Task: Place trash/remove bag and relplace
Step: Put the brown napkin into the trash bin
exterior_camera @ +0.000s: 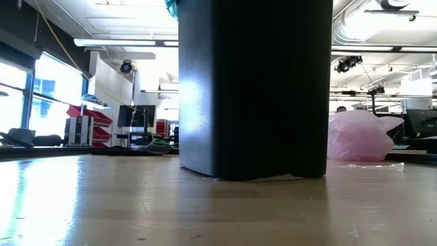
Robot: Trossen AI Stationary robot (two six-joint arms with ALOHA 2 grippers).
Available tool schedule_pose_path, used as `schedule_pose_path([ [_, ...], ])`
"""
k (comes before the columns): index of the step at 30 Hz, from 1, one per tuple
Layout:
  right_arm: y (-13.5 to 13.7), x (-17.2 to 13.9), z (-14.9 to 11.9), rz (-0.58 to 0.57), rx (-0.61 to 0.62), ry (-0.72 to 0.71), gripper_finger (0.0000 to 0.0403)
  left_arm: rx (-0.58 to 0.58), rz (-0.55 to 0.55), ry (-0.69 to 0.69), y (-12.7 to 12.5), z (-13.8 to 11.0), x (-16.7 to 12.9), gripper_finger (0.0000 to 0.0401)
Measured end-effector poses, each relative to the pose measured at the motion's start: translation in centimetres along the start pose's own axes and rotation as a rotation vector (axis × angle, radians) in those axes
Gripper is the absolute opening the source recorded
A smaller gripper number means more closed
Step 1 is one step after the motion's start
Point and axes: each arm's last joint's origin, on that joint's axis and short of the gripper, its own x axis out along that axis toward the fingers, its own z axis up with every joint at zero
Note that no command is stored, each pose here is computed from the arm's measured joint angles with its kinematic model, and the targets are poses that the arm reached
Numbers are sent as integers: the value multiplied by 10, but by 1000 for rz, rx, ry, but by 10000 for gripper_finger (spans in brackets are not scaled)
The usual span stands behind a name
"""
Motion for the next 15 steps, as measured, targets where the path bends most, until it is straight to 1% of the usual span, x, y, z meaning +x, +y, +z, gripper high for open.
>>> schedule_pose_path([
  [5, 21, 5, 12, 215, -23, -67, 0, 0, 0, -1, 0, 0, 0, 159],
  [7, 26, 10, 14, 278, -12, -82, 0, -3, 0, 0, 0, 0, 0, 159],
  [12, 30, 24, 9, 347, 6, -47, 2, -12, -1, 0, 0, 0, 0, 159],
  [15, 30, 31, 6, 368, 27, -18, 21, -18, -1, 0, 0, 0, 0, 159],
])
